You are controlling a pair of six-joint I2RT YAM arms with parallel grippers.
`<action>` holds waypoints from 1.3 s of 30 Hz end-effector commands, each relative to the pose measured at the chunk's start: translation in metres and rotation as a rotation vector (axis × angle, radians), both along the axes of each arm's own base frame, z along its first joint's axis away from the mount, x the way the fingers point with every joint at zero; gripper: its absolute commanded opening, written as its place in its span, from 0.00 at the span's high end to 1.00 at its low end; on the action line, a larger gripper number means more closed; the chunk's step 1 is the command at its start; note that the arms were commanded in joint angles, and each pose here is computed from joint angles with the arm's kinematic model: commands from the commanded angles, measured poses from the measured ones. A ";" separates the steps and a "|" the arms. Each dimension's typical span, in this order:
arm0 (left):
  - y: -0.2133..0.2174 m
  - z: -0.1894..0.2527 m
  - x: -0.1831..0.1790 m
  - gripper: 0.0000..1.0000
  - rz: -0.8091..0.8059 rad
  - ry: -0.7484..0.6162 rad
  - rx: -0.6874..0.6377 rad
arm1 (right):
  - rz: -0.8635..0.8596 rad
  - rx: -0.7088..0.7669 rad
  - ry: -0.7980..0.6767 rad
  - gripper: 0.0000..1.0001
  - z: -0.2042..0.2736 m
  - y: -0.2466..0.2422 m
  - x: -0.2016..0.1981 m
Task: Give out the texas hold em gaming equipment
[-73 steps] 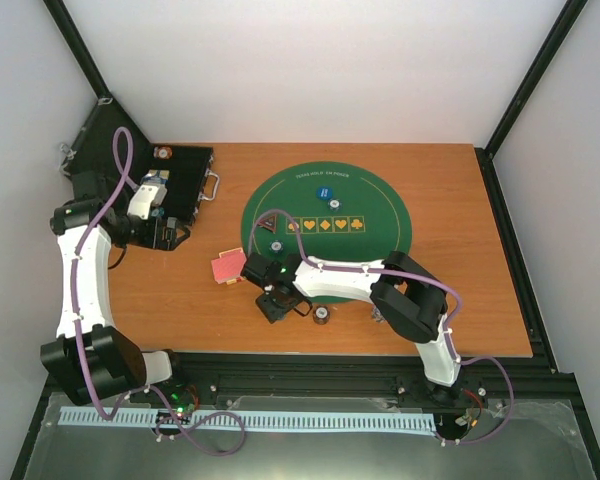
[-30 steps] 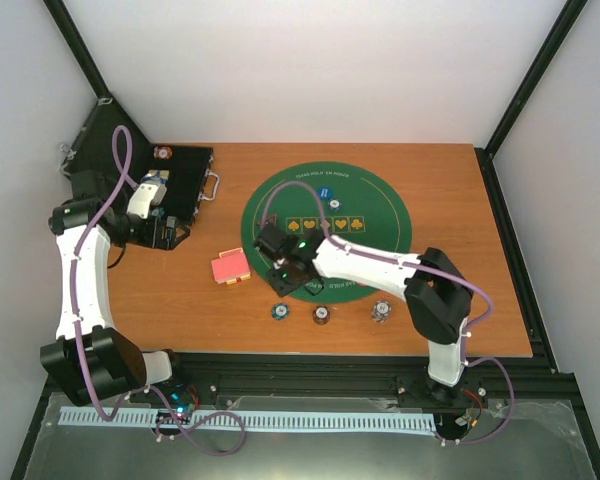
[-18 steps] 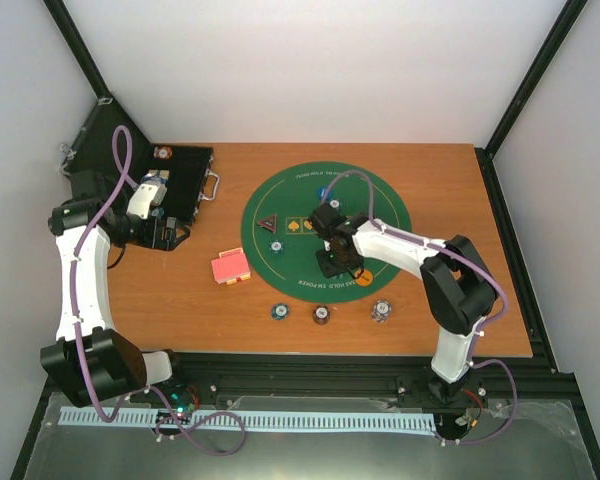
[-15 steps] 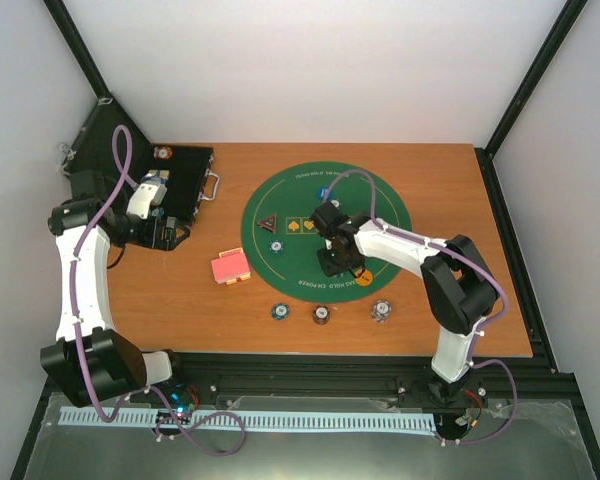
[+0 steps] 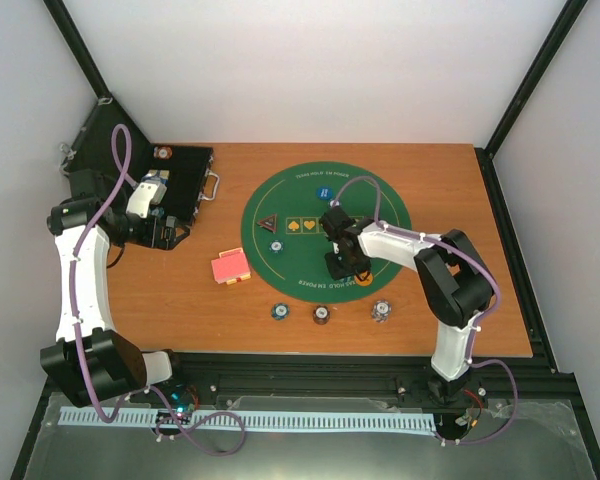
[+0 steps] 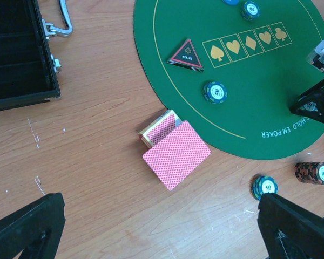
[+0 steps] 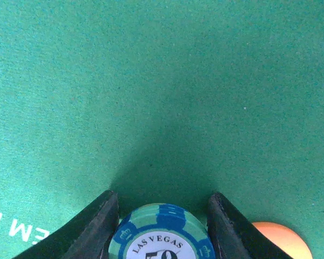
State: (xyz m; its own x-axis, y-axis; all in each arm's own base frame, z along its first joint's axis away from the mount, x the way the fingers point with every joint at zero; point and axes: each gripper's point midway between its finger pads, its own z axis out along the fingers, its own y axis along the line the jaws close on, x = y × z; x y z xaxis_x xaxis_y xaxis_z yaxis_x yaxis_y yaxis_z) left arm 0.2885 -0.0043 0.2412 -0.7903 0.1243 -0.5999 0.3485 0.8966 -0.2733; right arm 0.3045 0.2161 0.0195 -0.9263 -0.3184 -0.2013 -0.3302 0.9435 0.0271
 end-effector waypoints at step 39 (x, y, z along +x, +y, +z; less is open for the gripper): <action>-0.003 0.009 0.001 0.00 -0.023 -0.033 -0.003 | 0.036 0.025 -0.057 0.33 0.033 0.005 0.001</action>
State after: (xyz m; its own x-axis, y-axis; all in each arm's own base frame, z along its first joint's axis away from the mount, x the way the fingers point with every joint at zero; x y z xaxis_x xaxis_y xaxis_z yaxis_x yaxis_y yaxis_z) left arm 0.2885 -0.0048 0.2414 -0.7896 0.1243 -0.6009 0.3503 0.8953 -0.2751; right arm 0.3022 0.2176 0.0227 -0.9205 -0.3371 -0.1975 -0.3518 0.9350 0.0438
